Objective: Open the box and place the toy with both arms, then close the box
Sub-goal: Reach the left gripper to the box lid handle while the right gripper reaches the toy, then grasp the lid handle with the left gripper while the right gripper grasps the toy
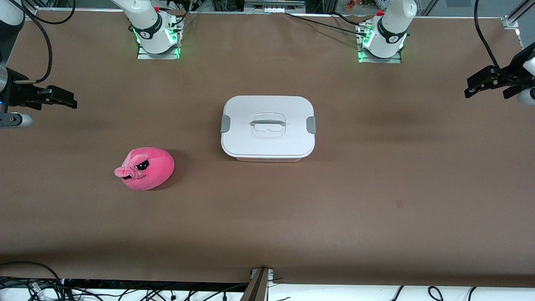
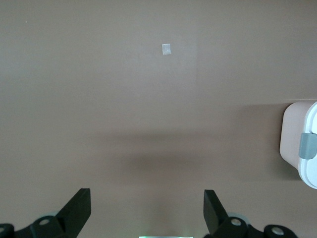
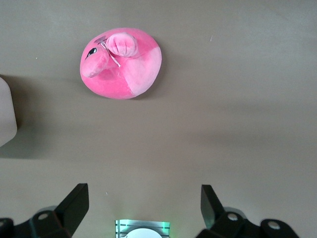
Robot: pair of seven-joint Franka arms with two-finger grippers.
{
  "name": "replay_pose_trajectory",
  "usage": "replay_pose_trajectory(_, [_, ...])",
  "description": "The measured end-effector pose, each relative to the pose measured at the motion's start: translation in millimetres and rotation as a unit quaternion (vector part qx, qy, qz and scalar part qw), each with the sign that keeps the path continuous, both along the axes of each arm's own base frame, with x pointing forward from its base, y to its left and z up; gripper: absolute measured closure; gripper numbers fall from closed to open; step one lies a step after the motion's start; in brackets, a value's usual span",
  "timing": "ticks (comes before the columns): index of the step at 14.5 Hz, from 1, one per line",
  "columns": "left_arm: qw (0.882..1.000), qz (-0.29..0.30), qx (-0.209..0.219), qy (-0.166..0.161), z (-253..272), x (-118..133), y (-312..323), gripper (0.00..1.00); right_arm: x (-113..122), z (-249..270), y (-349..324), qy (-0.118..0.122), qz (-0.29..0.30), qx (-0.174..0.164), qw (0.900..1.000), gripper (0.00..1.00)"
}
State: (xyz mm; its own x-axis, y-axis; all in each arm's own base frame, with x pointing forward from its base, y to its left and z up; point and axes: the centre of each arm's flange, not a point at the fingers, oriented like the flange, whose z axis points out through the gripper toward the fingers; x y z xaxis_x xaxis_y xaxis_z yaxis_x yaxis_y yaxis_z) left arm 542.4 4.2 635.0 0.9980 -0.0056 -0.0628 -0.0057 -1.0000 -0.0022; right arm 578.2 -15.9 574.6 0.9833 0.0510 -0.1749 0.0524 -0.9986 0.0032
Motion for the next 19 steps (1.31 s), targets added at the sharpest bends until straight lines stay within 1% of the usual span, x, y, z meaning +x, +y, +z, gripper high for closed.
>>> replay_pose_trajectory(2, [0.999, -0.04, -0.002, -0.003, 3, 0, -43, 0.0, 3, -7, 0, 0.006, 0.0, 0.0, 1.0, 0.0])
replay_pose_trajectory(5, [0.99, -0.14, -0.006, 0.014, -18, -3, -155, 0.0, 14, -32, 0, 0.022, 0.002, 0.0, 1.0, 0.0])
replay_pose_trajectory(8, [0.975, -0.214, -0.029, 0.05, -61, -4, -245, 0.0, 27, -61, 2, 0.036, 0.032, 0.006, 0.999, 0.0])
replay_pose_trajectory(10, [0.963, -0.256, -0.042, 0.068, -95, -1, -304, 0.0, 38, -84, 4, 0.037, 0.06, 0.015, 0.997, 0.0])
replay_pose_trajectory(12, [0.95, -0.293, -0.055, 0.094, -130, -4, -355, 0.0, 50, -111, 8, 0.039, 0.075, 0.026, 0.996, 0.0])
replay_pose_trajectory(13, [0.942, -0.312, -0.066, 0.106, -146, -10, -379, 0.0, 56, -125, 11, 0.041, 0.091, 0.033, 0.994, 0.0])
replay_pose_trajectory(14, [0.934, -0.333, -0.074, 0.108, -157, -17, -402, 0.0, 61, -139, 16, 0.042, 0.108, 0.038, 0.993, 0.0])
replay_pose_trajectory(15, [0.923, -0.362, -0.083, 0.097, -163, -25, -425, 0.0, 65, -155, 22, 0.04, 0.121, 0.04, 0.991, 0.0])
replay_pose_trajectory(16, [0.91, -0.397, -0.093, 0.076, -165, -33, -448, 0.0, 67, -170, 28, 0.037, 0.131, 0.042, 0.99, 0.0])
replay_pose_trajectory(17, [0.894, -0.434, -0.104, 0.05, -167, -39, -467, 0.0, 68, -184, 33, 0.033, 0.14, 0.043, 0.989, 0.0])
replay_pose_trajectory(18, [0.874, -0.472, -0.116, 0.022, -169, -40, -481, 0.0, 68, -197, 36, 0.029, 0.149, 0.044, 0.987, 0.0])
replay_pose_trajectory(19, [0.85, -0.512, -0.124, 0.001, -175, -37, -489, 0.0, 67, -209, 37, 0.023, 0.16, 0.045, 0.986, 0.0])
